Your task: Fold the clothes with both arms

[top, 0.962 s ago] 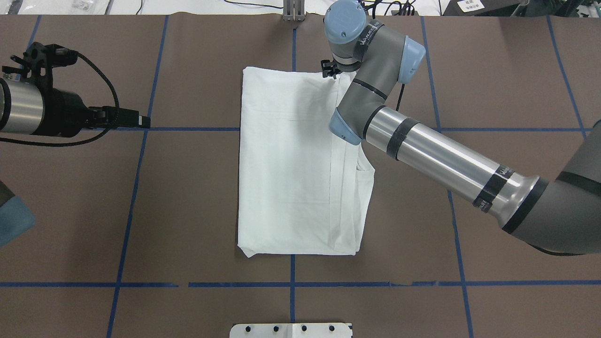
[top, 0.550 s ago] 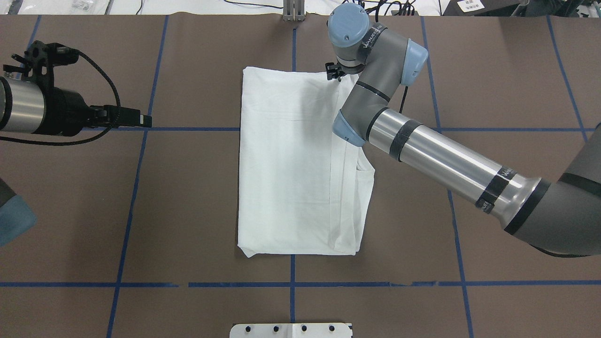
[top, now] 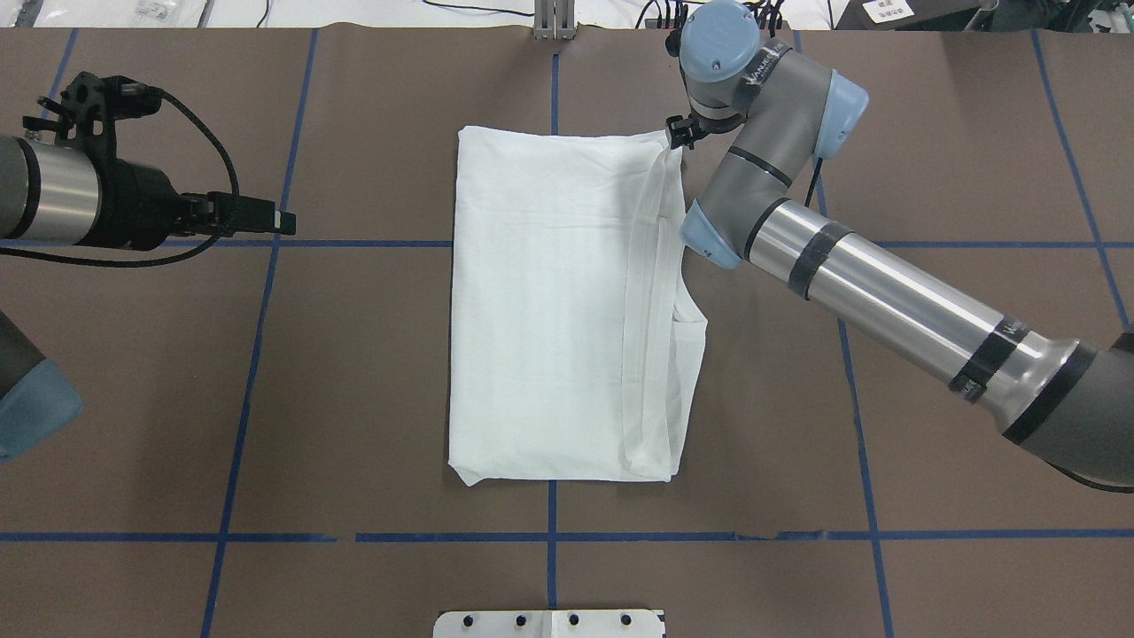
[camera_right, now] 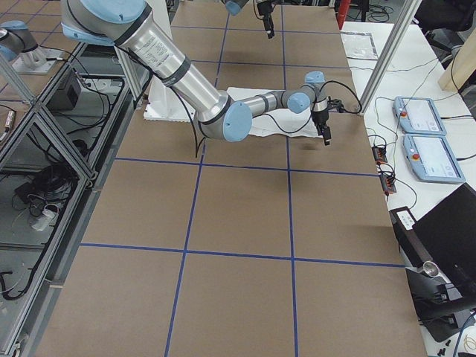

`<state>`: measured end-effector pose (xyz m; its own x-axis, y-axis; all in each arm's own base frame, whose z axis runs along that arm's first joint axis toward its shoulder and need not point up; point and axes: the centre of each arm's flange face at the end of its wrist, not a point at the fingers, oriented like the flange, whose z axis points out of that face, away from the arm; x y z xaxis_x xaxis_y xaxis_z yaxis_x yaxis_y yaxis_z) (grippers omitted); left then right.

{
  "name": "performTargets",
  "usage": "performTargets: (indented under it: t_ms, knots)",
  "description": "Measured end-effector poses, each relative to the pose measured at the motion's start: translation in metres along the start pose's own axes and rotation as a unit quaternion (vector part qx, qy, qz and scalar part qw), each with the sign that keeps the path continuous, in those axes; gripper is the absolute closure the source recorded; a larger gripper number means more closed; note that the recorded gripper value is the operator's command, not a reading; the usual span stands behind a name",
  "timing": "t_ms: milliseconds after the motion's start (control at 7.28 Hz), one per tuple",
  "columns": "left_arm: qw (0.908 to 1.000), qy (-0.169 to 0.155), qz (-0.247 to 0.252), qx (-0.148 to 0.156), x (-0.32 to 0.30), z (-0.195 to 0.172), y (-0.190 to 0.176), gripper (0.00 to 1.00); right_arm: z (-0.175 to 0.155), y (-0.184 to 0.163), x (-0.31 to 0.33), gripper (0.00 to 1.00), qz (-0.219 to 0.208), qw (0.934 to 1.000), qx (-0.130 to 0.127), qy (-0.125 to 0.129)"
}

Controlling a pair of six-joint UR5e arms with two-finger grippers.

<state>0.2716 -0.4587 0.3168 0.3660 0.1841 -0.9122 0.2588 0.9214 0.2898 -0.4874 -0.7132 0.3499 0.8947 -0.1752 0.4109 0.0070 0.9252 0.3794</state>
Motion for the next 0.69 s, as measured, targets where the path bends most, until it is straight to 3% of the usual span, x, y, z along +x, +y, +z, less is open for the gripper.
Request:
performTargets:
  t_ms: [412,687]
  knots:
    - [1.0000,-0.002,-0.001,-0.001,-0.002,0.002,-0.001,0.00,-0.021,-0.006,0.010,0.00,-0.002,0.9997,0.004,-0.026]
    - [1.0000,-0.003,-0.001,-0.001,-0.003,0.003,0.000,0.00,-0.047,-0.015,-0.011,0.00,0.022,0.9985,0.009,-0.050]
